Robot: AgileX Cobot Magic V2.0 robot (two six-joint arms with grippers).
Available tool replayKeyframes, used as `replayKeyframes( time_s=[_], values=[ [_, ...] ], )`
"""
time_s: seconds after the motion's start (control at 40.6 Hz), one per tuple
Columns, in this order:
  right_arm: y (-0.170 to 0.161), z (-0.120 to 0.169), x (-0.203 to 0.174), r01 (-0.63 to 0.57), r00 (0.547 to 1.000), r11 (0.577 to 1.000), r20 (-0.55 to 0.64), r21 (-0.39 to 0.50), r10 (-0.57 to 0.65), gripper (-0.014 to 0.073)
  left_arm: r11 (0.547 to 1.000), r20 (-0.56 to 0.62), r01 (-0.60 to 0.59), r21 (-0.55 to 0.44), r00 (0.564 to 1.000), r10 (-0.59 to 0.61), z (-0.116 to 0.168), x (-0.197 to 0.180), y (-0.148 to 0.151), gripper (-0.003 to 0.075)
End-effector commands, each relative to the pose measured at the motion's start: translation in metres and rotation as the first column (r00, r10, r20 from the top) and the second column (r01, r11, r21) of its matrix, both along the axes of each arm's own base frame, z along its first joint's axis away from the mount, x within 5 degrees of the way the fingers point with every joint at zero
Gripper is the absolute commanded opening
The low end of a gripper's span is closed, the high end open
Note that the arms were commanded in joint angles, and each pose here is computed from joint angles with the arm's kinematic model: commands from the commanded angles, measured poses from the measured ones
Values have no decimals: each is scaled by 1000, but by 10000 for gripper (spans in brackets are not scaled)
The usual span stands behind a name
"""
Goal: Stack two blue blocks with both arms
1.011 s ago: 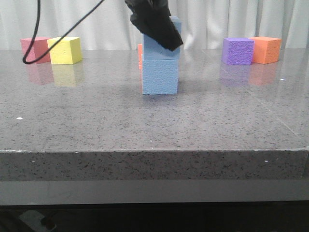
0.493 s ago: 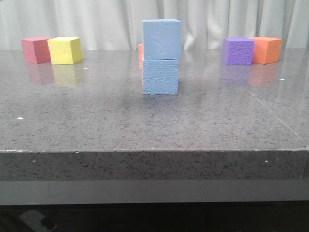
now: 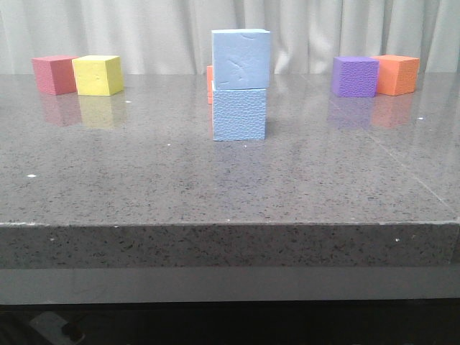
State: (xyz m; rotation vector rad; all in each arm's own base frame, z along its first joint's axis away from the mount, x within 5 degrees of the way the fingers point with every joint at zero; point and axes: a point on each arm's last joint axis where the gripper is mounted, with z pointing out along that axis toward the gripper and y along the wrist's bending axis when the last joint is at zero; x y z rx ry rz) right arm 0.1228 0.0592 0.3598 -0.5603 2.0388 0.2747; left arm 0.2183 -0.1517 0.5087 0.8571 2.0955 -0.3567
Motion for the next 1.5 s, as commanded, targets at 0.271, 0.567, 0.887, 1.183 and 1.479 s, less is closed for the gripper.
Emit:
replayKeyframes(
  time_s=[0.271, 0.567, 0.887, 1.183, 1.479],
  values=[
    [-1, 13, 1, 8, 996, 1000, 83, 28, -10, 655, 977, 33, -176, -117, 983, 181, -45, -58, 48, 582],
    [-5, 15, -10, 10, 997, 999, 78, 41, -13, 655, 964, 99, -187, -191, 973, 209, -97, -88, 69, 512],
    [-16, 24, -40, 0, 989, 998, 148, 66, -10, 655, 953, 164, -170, -252, 963, 215, -127, -109, 82, 512],
    [-17, 24, -41, -1, 989, 998, 146, 66, -9, 213, 955, 163, -169, -245, 963, 213, -132, -108, 82, 289],
    [-17, 23, -42, -2, 991, 998, 135, 61, -6, -66, 957, 168, -168, -236, 963, 211, -132, -108, 82, 58]
  ],
)
